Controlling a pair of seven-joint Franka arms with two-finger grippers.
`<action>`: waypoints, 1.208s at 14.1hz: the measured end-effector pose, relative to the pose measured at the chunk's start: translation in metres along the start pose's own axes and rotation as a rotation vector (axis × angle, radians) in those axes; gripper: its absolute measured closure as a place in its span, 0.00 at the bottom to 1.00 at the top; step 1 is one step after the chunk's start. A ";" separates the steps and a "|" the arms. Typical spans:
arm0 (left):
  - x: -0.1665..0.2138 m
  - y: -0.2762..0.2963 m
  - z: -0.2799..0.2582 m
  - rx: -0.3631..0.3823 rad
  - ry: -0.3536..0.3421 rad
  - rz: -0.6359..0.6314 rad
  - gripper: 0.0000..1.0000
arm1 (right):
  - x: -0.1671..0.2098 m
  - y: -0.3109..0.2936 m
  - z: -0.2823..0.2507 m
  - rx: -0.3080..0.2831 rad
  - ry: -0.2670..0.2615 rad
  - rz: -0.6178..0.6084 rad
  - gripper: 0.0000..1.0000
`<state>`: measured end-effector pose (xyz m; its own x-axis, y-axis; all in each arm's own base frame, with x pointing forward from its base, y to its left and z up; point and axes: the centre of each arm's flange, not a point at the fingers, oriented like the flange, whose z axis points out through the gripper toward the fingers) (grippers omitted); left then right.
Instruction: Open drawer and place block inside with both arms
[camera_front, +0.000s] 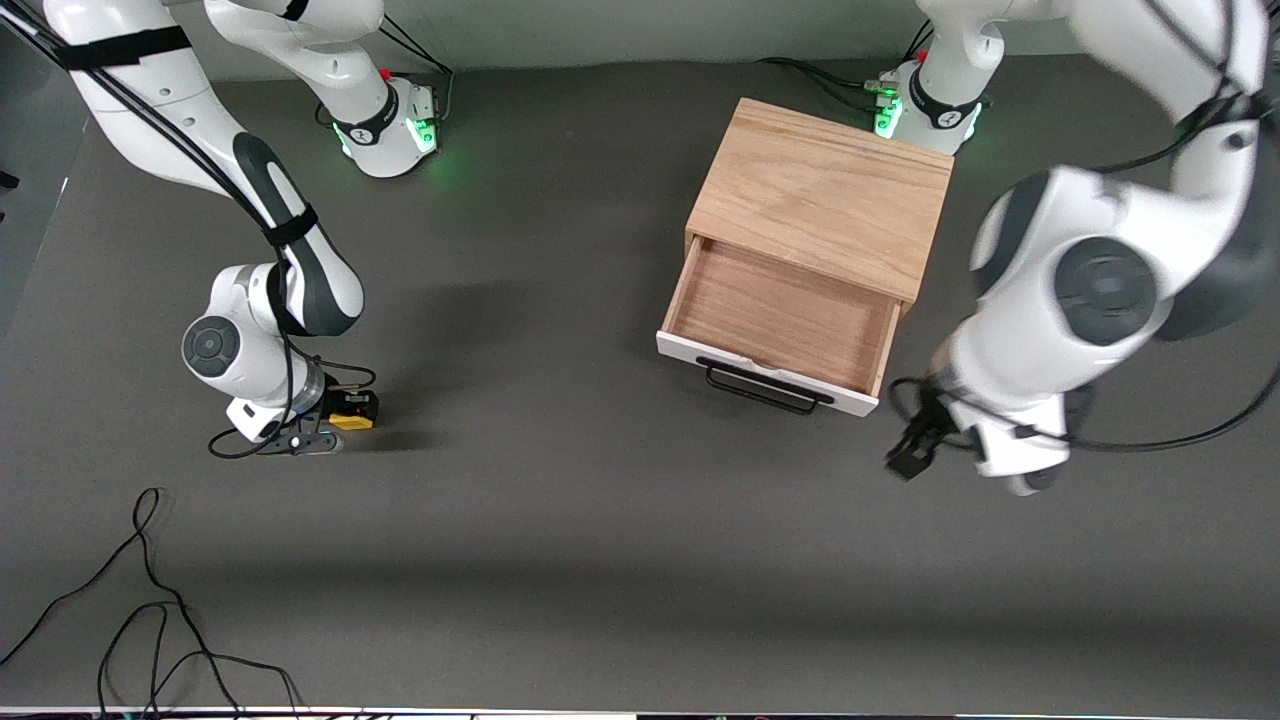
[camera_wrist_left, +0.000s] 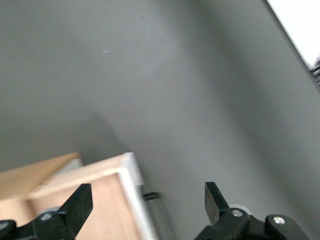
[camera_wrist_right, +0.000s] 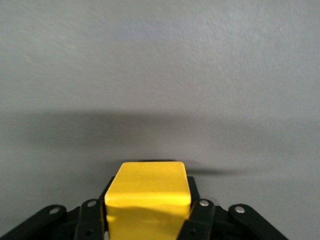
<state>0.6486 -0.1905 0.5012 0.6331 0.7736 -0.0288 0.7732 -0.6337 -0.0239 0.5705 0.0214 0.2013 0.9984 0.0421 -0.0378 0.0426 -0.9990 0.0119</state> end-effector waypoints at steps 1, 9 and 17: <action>0.011 -0.018 -0.010 0.036 -0.024 0.066 0.00 | 0.006 -0.006 -0.016 0.000 -0.006 -0.007 0.44; 0.056 -0.140 -0.044 0.089 -0.118 0.516 0.00 | 0.042 -0.077 -0.207 -0.008 -0.060 0.061 0.44; 0.039 -0.178 -0.056 0.093 -0.112 0.883 0.00 | 0.048 -0.189 -0.336 0.142 -0.033 0.224 0.44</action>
<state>0.5380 -0.0470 0.5603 0.9850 0.0012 -0.1725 -0.0035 -0.9996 -0.0271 0.6225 0.2165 0.5328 0.9805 -0.1780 -0.0828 -0.1869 -0.9755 -0.1163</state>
